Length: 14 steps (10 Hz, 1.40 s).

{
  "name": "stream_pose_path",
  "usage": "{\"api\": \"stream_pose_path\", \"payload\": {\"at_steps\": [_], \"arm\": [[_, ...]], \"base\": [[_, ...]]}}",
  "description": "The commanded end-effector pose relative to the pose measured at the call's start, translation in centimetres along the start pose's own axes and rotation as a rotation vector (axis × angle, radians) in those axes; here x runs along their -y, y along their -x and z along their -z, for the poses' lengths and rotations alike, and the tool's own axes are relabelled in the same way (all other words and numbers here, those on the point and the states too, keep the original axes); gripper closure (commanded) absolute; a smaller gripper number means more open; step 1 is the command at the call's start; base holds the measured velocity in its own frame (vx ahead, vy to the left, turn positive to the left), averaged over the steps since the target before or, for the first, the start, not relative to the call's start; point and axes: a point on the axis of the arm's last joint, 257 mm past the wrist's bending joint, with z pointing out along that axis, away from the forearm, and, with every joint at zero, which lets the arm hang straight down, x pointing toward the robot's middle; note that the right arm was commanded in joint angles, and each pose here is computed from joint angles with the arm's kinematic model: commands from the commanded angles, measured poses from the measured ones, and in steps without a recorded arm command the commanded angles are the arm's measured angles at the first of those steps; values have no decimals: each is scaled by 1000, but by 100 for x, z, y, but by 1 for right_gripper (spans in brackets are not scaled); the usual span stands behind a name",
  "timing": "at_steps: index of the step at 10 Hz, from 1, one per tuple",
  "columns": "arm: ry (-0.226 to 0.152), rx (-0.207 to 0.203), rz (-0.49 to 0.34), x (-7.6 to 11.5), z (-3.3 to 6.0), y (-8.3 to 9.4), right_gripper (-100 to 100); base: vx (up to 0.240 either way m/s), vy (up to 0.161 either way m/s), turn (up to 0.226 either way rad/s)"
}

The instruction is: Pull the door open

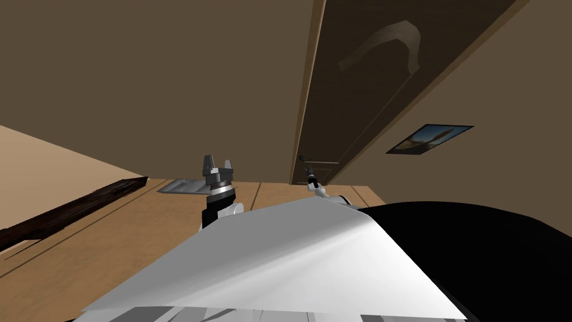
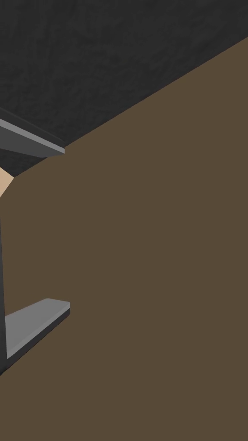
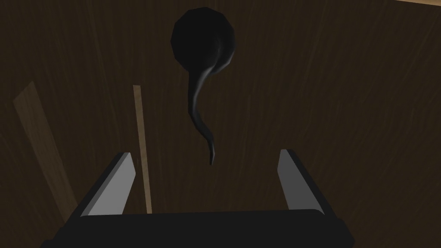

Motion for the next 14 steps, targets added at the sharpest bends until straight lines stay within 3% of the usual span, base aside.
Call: {"api": "stream_pose_path", "payload": {"at_steps": [1,4,5,9,12,13,14], "arm": [[-3,15,-1,28,41,138,-100],[-5,30,-1,54,84,277,-100],[-8,48,-1,81,136,438,-100],[-12,85,0,124,255,782,-100],[-13,88,1,128,277,806,-100],[-13,88,1,128,277,806,100],[-13,88,1,128,277,806,100]], "base": [[121,5,111],[147,-7,65],[130,-3,107],[188,-30,106],[81,-3,24],[0,0,0],[-18,0,-9]]}}
